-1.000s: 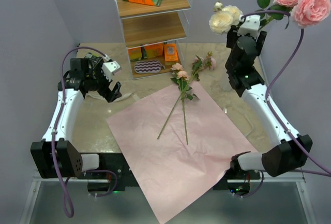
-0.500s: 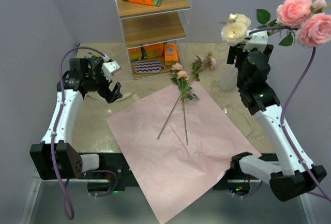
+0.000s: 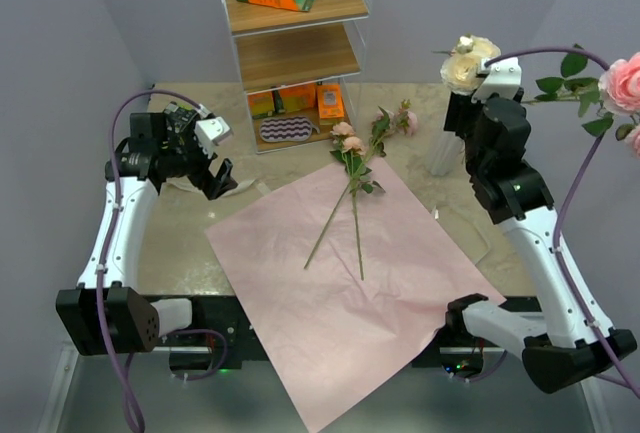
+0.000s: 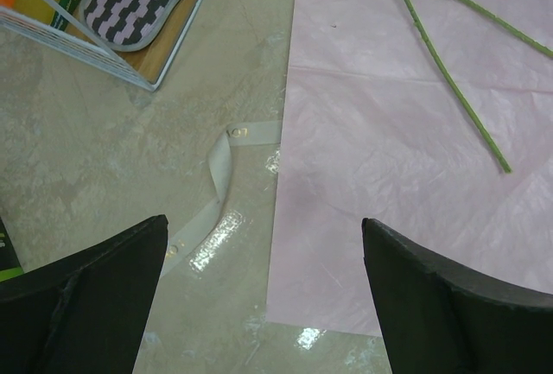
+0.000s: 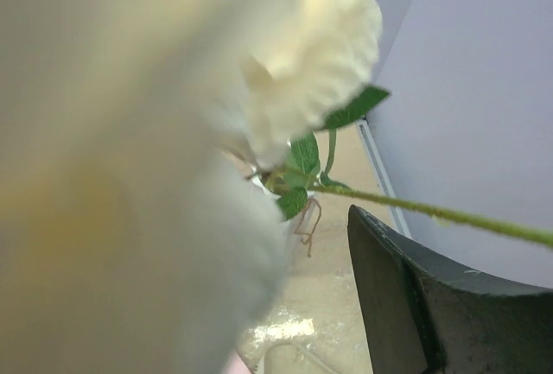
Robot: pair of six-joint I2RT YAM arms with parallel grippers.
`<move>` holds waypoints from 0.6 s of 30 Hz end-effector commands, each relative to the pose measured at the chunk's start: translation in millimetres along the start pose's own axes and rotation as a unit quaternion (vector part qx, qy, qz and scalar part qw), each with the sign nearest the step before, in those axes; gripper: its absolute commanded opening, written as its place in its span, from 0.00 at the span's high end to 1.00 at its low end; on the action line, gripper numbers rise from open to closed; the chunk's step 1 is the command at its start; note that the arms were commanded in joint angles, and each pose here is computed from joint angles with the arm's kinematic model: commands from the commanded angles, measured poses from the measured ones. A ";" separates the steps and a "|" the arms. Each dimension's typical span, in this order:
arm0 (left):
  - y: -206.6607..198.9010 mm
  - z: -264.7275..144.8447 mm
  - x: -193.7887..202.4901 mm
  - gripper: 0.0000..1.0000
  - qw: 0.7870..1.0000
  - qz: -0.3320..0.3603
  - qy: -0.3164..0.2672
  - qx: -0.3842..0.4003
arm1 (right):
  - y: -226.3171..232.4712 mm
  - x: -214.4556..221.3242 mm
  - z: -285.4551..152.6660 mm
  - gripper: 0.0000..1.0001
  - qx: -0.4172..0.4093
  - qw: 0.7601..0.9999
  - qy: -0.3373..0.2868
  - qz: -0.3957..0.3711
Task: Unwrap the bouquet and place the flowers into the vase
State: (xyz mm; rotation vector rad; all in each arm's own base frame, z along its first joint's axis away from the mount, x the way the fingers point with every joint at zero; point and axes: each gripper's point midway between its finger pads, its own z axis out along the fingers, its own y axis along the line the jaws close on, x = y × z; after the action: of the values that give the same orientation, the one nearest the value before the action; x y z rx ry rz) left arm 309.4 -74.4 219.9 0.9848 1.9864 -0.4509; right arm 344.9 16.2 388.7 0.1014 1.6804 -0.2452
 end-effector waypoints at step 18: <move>-1.0 -9.5 -7.9 0.02 1.000 0.020 -0.013 -0.010 | 59.8 -69.9 53.7 0.27 -0.093 0.995 -0.012 -0.034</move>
State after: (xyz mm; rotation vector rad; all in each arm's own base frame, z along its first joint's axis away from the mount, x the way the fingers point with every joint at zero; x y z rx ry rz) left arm 306.3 -74.3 223.6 0.9927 1.9745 -0.4400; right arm 423.6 63.2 412.3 -0.0921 1.7428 -0.1913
